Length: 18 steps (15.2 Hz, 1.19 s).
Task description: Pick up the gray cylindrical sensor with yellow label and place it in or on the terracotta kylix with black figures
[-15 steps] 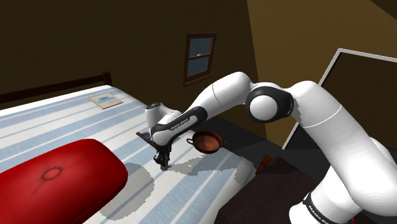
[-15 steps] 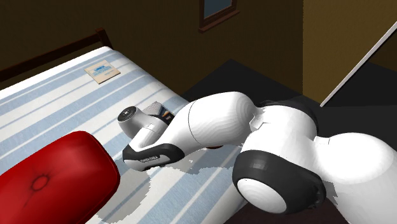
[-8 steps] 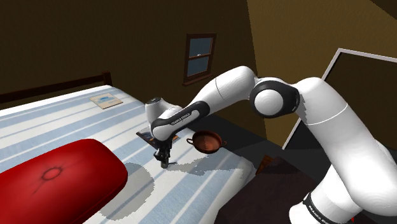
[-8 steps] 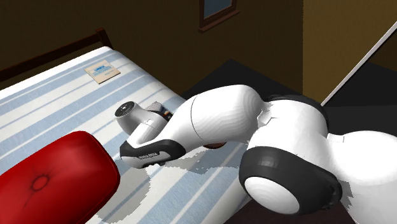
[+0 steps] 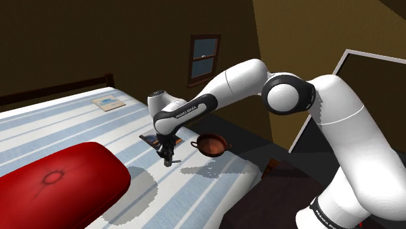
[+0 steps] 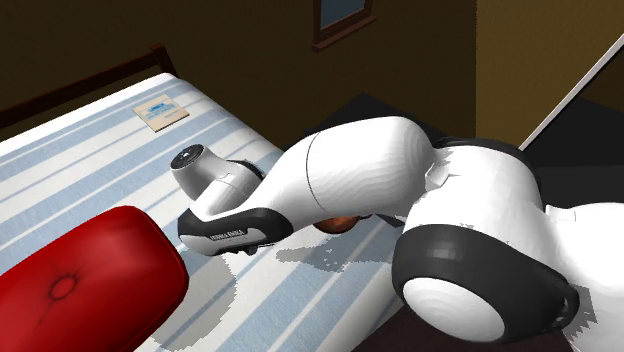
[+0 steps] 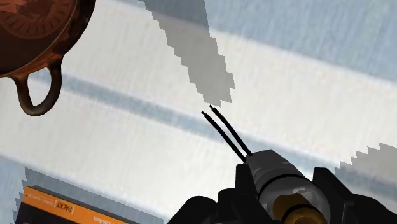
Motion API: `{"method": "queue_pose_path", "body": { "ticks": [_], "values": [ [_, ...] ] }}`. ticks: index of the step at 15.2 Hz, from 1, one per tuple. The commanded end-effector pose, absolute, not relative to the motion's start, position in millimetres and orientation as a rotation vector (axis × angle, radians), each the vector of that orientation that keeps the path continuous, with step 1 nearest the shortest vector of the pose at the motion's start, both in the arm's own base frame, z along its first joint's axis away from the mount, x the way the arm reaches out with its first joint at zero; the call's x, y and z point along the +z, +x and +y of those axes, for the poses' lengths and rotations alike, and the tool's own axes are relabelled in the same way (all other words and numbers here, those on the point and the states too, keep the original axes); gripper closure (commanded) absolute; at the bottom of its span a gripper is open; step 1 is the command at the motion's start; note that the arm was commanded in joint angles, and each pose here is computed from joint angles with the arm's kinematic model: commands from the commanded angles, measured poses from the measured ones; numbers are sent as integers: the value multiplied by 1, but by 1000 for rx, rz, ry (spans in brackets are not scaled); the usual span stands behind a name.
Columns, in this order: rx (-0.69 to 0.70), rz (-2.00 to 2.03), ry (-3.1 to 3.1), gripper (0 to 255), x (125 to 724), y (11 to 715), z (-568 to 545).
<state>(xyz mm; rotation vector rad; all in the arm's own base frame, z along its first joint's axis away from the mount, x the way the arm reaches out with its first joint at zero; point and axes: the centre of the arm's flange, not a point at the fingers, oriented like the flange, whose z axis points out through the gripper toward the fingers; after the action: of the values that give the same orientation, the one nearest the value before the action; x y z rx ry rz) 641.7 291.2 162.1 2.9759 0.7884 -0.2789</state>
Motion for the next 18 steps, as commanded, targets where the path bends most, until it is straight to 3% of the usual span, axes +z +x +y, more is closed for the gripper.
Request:
{"method": "queue_pose_path", "body": {
  "ticks": [1, 18],
  "values": [
    [-279, 788, 2976, 255, 172, 641, 292],
    [-279, 788, 2976, 255, 262, 641, 292]
  ]
}}
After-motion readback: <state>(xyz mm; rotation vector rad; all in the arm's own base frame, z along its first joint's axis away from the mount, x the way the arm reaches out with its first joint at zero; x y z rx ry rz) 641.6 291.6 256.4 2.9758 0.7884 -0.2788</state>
